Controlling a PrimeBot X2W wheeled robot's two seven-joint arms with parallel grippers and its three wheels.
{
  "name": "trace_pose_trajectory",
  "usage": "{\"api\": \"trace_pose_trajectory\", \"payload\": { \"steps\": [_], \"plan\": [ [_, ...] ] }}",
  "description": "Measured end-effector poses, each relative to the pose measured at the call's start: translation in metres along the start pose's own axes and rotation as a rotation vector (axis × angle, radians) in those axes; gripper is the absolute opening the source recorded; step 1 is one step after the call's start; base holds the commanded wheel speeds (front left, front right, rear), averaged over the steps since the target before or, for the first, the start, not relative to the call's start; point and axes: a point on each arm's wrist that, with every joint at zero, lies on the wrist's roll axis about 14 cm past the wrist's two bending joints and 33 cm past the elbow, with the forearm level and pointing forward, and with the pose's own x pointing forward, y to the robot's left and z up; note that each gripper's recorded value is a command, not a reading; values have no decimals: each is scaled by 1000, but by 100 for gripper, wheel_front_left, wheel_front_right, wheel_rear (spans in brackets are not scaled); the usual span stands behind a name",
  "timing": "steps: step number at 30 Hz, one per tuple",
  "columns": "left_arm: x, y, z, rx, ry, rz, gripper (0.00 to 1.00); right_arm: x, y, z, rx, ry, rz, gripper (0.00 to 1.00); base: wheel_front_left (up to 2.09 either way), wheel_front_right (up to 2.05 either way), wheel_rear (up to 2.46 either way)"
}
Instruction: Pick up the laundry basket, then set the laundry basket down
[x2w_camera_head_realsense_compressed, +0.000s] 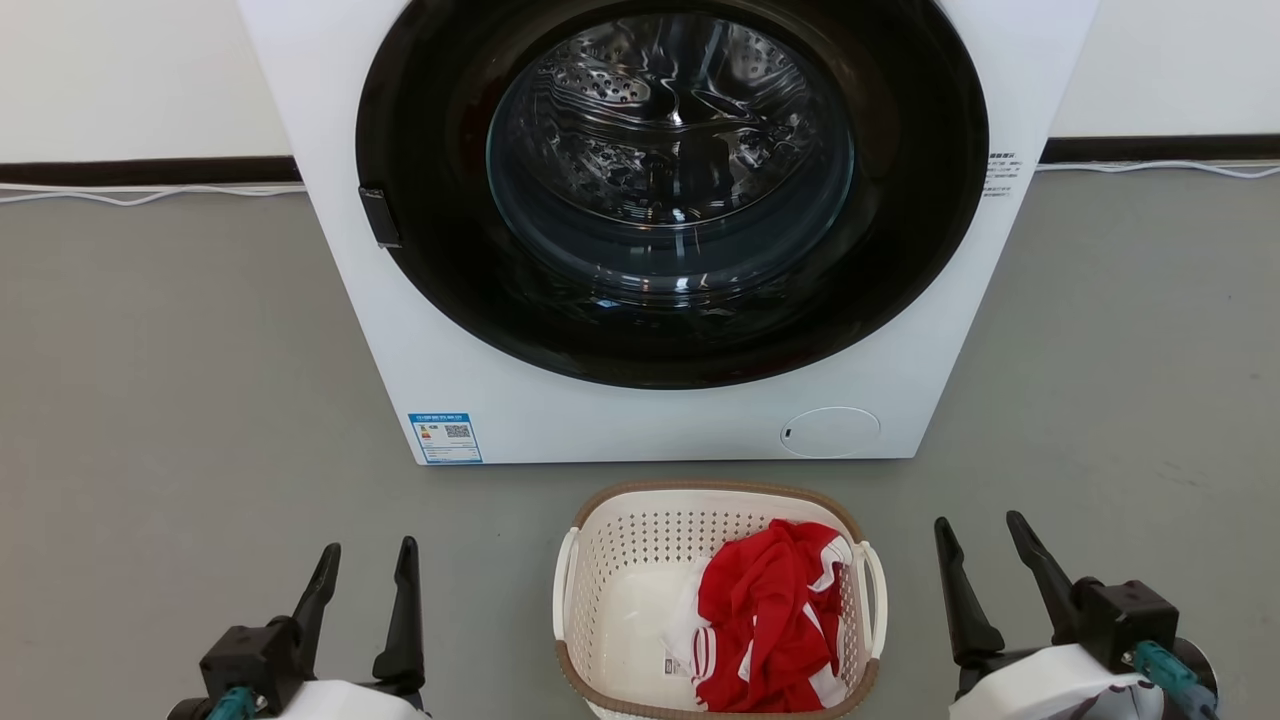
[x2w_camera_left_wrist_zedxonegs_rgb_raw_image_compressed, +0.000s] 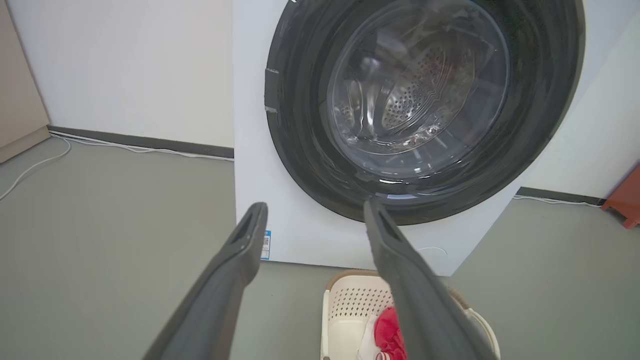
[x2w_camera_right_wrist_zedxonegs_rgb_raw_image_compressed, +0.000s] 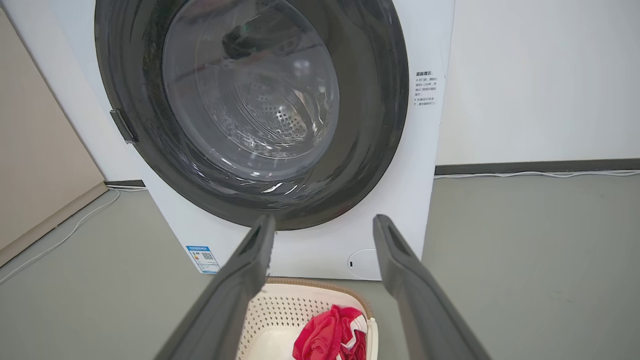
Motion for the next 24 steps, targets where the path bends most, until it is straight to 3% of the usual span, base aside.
{"api": "trace_pose_trajectory", "payload": {
  "steps": [14, 24],
  "plan": [
    [-3, -3, 0, 143, -20, -23, 100, -1, 6, -5, -170, 6, 41, 100, 0, 0, 0],
    [-3, -5, -2, 154, -15, -27, 100, -2, 4, -6, -178, 8, 39, 100, 0, 0, 0]
  ]
}}
